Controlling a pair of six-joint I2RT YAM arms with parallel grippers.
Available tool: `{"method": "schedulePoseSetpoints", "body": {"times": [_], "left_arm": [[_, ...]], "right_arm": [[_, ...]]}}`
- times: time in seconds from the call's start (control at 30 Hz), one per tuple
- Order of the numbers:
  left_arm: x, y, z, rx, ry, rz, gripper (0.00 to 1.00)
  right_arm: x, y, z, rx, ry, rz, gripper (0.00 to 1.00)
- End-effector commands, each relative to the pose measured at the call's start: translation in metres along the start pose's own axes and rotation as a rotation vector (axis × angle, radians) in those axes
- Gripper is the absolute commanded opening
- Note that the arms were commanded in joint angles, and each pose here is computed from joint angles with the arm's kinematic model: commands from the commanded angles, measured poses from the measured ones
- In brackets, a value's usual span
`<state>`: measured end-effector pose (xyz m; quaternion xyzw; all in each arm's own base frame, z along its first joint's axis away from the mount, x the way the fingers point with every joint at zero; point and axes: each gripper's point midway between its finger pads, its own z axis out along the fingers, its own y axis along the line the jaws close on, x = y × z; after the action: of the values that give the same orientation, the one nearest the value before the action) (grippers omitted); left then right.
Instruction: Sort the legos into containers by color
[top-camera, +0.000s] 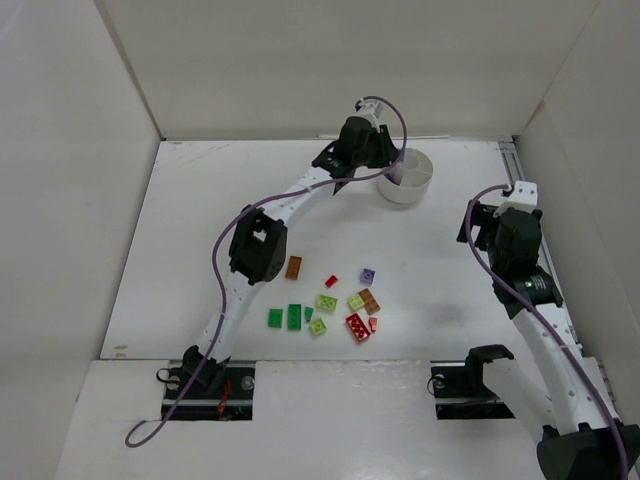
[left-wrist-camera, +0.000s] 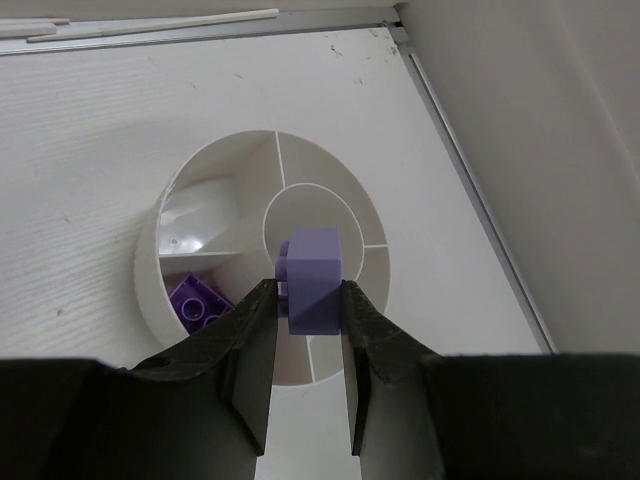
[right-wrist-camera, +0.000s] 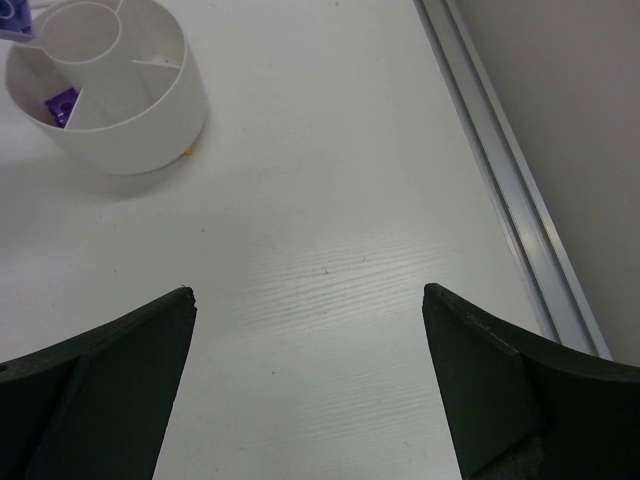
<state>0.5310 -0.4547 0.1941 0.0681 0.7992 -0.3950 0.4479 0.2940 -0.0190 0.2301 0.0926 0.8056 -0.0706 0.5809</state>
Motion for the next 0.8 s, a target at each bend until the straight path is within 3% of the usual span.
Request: {"method": "schedulePoseSetpoints", "body": {"times": [0.0,0.23,0.27,0.37,0.53,0.63,0.77], "left_arm": [[-0.024,-0.017,0.0,0.051,-0.082,-0.006,0.1],[-0.014,-0.013,-0.001,0.052,-0.067,-0.027,0.13],[-0.017,-0.015,-0.003,0.058,-0.075,-0.026,0.22],[-0.015,-0.013,-0.008,0.047,-0.074,-0.027,0.31],[-0.024,-0.019,-0.016,0.043,-0.086,-0.026,0.55],[-0.027,-0.021,-0.019,0.046,-0.09,-0.016,0.64],[-0.041,-0.037,-0.032,0.079,-0.105,-0.001,0.66]], "right_arm": [[-0.007,-0.005,-0.002,0.024,-0.015,0.018,1.0],[-0.005,-0.005,0.0,0.025,-0.006,0.015,1.0],[-0.005,-0.005,0.0,0.025,-0.006,0.015,1.0],[-0.003,-0.003,0.001,0.017,0.004,0.003,1.0],[-0.007,-0.003,0.003,0.014,-0.014,0.012,1.0],[-0.007,0.0,0.003,-0.009,-0.012,0.001,1.0],[-0.016,0.012,0.0,-0.085,-0.057,-0.014,1.0]]}}
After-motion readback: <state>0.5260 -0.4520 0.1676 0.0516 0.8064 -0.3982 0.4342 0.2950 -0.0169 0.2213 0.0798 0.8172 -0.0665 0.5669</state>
